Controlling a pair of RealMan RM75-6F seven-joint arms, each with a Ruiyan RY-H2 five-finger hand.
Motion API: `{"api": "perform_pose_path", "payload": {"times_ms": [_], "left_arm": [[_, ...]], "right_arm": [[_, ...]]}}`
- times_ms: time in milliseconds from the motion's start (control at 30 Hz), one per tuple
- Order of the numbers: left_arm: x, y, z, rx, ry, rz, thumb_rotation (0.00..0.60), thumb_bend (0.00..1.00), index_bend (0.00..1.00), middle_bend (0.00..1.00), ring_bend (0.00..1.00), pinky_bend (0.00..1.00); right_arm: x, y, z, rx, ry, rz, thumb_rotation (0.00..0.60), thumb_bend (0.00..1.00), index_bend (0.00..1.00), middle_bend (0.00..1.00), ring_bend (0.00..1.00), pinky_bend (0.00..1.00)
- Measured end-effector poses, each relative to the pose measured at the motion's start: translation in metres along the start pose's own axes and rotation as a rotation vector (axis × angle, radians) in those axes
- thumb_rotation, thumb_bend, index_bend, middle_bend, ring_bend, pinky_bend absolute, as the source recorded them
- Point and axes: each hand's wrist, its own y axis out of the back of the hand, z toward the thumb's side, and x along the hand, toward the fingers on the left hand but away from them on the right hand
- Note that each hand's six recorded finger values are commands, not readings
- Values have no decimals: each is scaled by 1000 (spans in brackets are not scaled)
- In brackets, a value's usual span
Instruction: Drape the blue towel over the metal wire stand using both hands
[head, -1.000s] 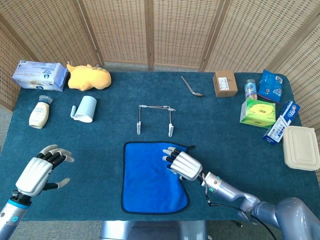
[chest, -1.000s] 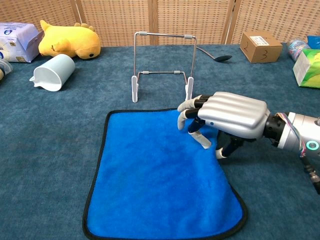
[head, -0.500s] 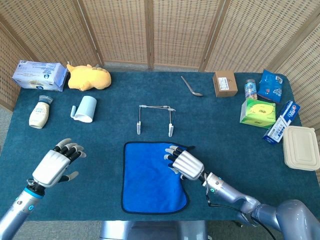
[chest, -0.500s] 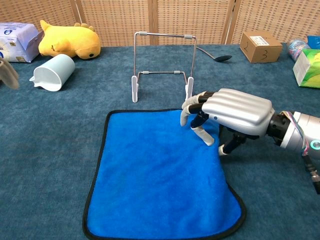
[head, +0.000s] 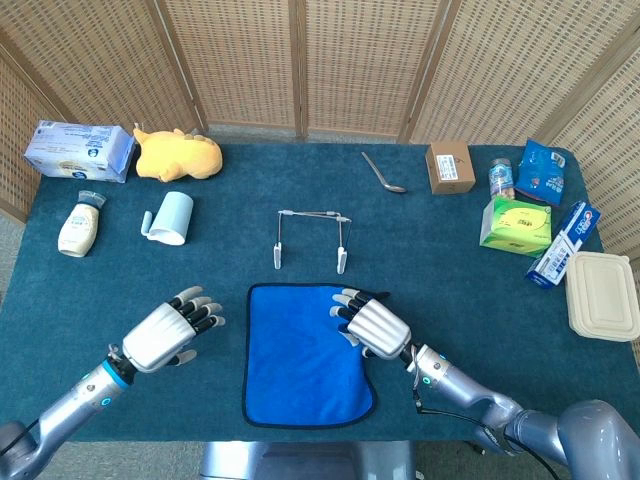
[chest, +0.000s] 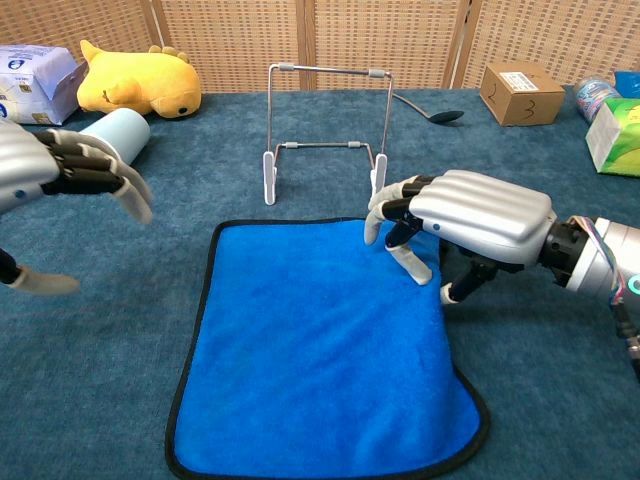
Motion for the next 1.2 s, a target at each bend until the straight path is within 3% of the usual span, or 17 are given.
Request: {"api": "perform_pose_path", "payload": {"times_ms": [267, 1200], "left_arm": [[13, -18, 7, -2, -45, -38, 600, 180, 296, 264, 242, 174], [50, -55, 24, -4, -103, -50, 600, 181, 232, 229, 220, 162]], "right_arm": [[0, -3, -2, -8, -11, 6, 600, 273, 723, 334, 188, 217], [0, -5, -7, -19, -34, 10, 600, 274, 723, 334, 187, 223]]}}
